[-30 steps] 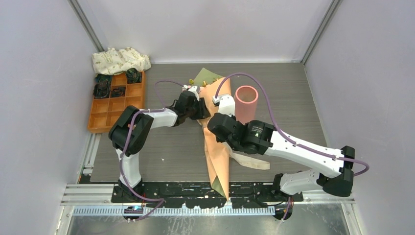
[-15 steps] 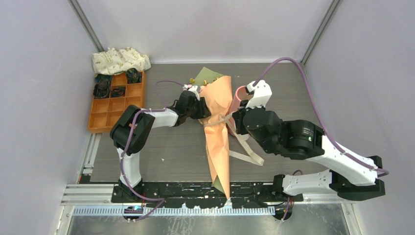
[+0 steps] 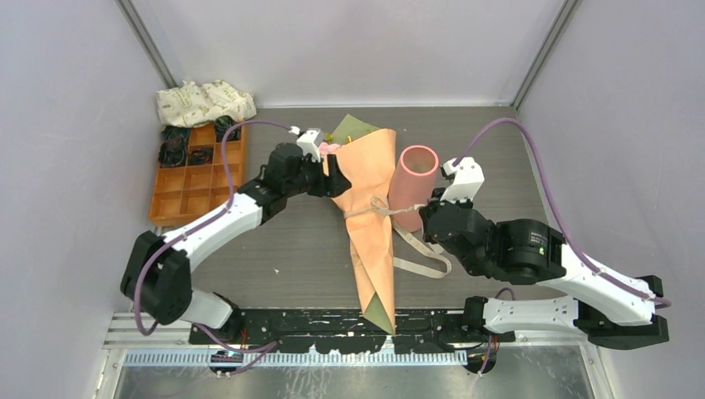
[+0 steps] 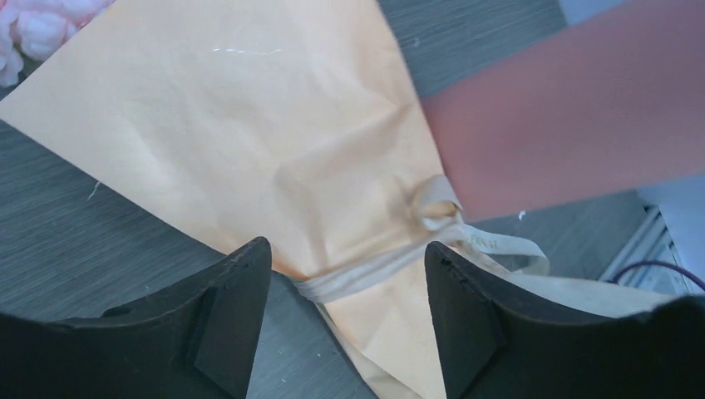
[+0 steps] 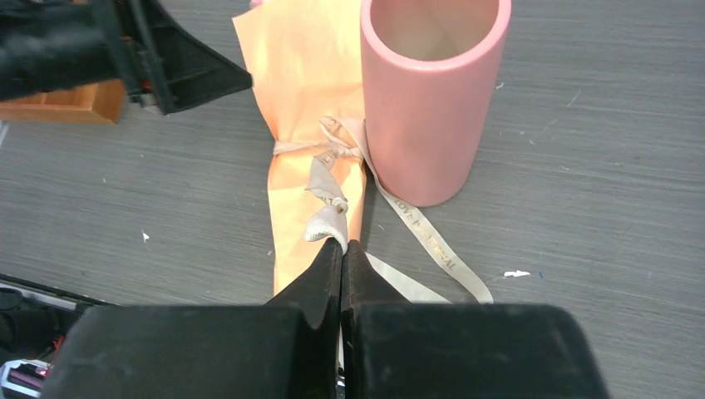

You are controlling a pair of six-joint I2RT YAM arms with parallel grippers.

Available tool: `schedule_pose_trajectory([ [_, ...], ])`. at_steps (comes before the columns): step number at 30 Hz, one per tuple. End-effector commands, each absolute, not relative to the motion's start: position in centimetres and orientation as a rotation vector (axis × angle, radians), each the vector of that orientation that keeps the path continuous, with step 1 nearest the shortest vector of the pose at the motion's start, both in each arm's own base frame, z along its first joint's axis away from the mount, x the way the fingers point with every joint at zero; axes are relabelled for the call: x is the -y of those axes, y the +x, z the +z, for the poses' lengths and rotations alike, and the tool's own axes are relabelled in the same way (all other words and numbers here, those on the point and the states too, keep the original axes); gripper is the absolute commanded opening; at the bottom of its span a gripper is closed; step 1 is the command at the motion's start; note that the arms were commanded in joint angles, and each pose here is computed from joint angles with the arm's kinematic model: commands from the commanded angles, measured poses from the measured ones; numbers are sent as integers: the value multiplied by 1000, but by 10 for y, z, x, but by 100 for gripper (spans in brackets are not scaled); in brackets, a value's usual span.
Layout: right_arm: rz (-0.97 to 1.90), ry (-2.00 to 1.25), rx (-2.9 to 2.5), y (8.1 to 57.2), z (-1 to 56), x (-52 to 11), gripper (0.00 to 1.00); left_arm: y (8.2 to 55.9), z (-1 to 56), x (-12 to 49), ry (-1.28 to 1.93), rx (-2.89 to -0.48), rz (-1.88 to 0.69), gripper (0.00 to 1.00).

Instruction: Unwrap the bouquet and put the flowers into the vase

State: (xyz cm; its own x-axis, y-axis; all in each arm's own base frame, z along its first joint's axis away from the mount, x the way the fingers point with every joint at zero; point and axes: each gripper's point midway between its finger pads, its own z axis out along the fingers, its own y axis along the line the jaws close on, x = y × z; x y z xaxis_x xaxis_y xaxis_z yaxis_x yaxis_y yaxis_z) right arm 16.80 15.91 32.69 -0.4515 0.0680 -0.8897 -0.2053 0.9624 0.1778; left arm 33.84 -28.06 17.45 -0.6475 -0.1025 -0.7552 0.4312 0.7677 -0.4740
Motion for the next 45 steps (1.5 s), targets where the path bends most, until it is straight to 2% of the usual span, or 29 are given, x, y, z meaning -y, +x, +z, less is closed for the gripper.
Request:
schedule_pose_trajectory([
  [1, 321, -32, -2004, 170, 323, -157, 1, 303, 173, 287, 468, -2126, -926, 69],
  [5, 347, -24, -1996, 170, 324, -158, 1, 284, 162, 293, 657, -2118, -962, 69],
  [9, 385, -18, -1986, 169, 325, -160, 2, 278, 158, 295, 831, -2082, -878, 73],
  [17, 418, -30, -1984, 167, 324, -163, 2, 294, 144, 310, 892, -2057, -806, 77],
  [27, 443, -54, -1983, 166, 323, -173, 3, 320, 115, 339, 907, -2072, -673, 76],
  [29, 444, -56, -1984, 167, 323, -174, 3, 324, 110, 342, 899, -2082, -640, 71],
  [32, 450, -56, -1981, 167, 321, -176, 3, 334, 105, 336, 839, -2102, -557, 49],
  [35, 449, -56, -1982, 168, 319, -178, 3, 336, 111, 327, 767, -2105, -520, 34],
  [41, 440, -57, -1991, 168, 311, -182, 3, 334, 156, 281, 530, -2072, -383, 27],
  [45, 442, -55, -1998, 169, 305, -185, 3, 328, 178, 236, 379, -2085, -252, 26],
])
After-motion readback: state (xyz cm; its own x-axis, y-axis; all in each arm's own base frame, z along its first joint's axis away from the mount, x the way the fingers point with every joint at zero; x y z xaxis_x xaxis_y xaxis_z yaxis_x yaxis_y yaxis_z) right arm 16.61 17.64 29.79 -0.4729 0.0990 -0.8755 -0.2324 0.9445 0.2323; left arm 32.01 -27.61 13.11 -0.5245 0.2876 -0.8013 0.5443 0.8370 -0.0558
